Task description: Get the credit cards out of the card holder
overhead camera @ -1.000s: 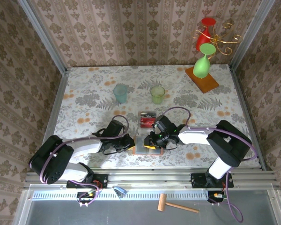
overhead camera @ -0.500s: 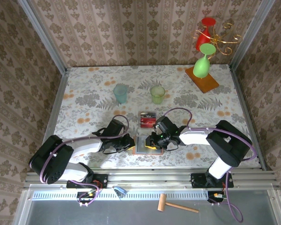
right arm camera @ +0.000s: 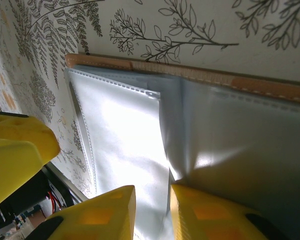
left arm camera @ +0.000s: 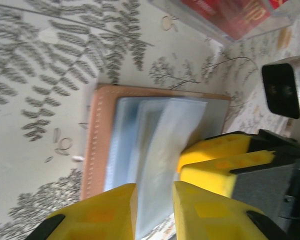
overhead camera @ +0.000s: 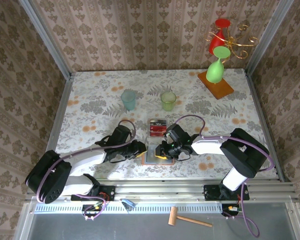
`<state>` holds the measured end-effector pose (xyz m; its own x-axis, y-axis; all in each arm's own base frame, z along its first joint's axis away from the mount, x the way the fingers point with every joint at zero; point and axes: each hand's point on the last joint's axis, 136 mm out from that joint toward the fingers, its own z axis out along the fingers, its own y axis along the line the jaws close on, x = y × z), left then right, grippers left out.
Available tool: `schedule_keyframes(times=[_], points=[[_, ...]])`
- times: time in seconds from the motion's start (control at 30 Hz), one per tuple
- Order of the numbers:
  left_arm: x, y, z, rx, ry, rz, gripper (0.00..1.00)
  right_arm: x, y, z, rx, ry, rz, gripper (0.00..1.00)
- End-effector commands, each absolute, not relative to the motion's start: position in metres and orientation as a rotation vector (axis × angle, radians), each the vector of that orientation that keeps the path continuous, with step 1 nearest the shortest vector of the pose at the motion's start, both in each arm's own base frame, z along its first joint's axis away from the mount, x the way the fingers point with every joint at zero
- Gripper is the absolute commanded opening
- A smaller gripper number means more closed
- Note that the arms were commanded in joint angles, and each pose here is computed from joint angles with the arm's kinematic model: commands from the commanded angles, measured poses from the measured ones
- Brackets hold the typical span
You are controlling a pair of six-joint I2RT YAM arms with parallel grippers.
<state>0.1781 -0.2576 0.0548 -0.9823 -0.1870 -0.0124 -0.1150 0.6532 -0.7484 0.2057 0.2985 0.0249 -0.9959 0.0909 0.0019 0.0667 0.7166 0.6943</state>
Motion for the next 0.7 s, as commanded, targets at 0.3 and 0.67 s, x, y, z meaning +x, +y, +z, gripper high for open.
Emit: schedule_keyframes(times=[0.3, 0.67], points=[[0.178, -0.272, 0.045, -0.272, 2.8, -1.333, 0.27, 0.204, 0.288, 0.013, 0.152, 2.917, 1.096, 0.25], [0.173, -0.268, 0.032, -0.259, 2.858, -1.272, 0.28, 0.204, 0.287, 0.013, 0.153, 2.919, 1.098, 0.25]])
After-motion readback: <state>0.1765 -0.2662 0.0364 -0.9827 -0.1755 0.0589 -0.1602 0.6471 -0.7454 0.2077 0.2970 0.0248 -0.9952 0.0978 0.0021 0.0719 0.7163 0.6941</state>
